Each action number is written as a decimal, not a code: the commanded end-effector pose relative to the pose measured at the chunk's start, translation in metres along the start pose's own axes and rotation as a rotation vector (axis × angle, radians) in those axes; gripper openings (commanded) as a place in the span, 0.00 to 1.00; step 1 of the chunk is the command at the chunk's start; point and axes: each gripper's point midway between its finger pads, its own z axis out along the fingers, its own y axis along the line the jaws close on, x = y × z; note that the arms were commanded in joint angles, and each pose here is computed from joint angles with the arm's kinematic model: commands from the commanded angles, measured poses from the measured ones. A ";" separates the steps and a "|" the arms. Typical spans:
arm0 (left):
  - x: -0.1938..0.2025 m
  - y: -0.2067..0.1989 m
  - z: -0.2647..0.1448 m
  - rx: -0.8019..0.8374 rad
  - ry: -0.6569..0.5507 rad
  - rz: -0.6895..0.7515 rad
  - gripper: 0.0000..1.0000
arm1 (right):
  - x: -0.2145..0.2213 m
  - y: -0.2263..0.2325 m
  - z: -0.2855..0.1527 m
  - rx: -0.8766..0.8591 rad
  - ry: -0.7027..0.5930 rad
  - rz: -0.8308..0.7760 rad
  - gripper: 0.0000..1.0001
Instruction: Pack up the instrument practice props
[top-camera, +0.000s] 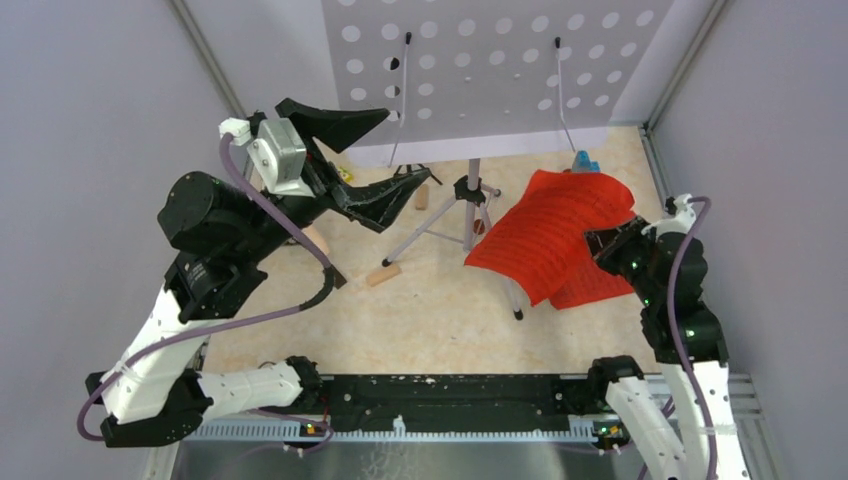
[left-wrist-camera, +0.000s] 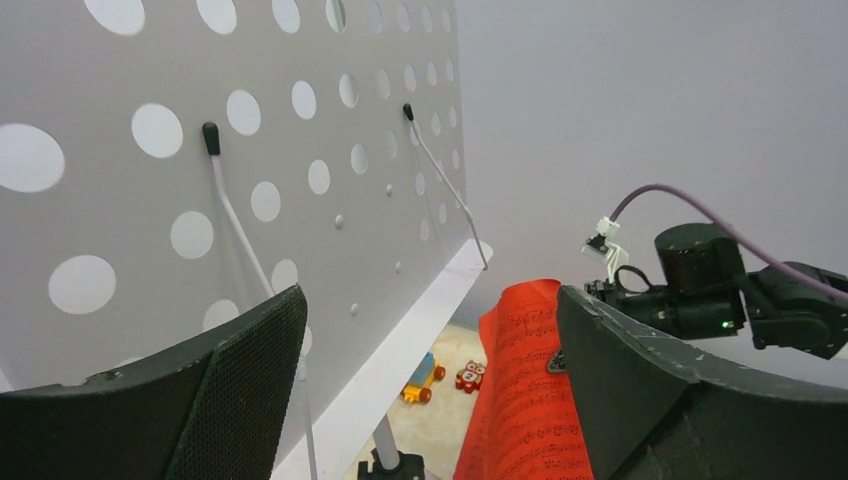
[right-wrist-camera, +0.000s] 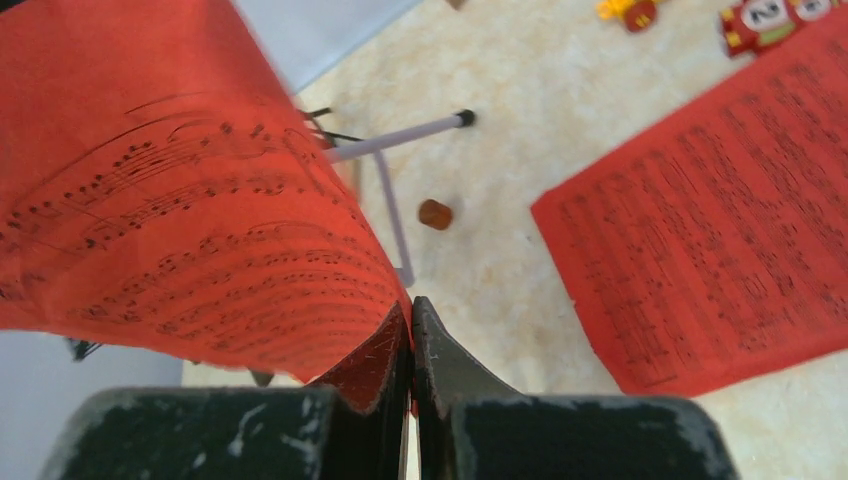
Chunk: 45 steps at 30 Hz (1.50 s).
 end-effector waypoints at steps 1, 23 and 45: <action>0.004 0.006 -0.003 -0.037 0.005 -0.006 0.98 | 0.000 -0.034 0.031 0.130 -0.096 0.115 0.00; 0.044 0.036 -0.021 -0.226 0.121 0.018 0.98 | 0.028 -0.190 0.091 0.539 -0.165 0.416 0.00; 0.139 0.044 -0.072 -0.407 0.246 -0.130 0.98 | -0.032 -0.177 0.031 0.655 -0.300 0.181 0.72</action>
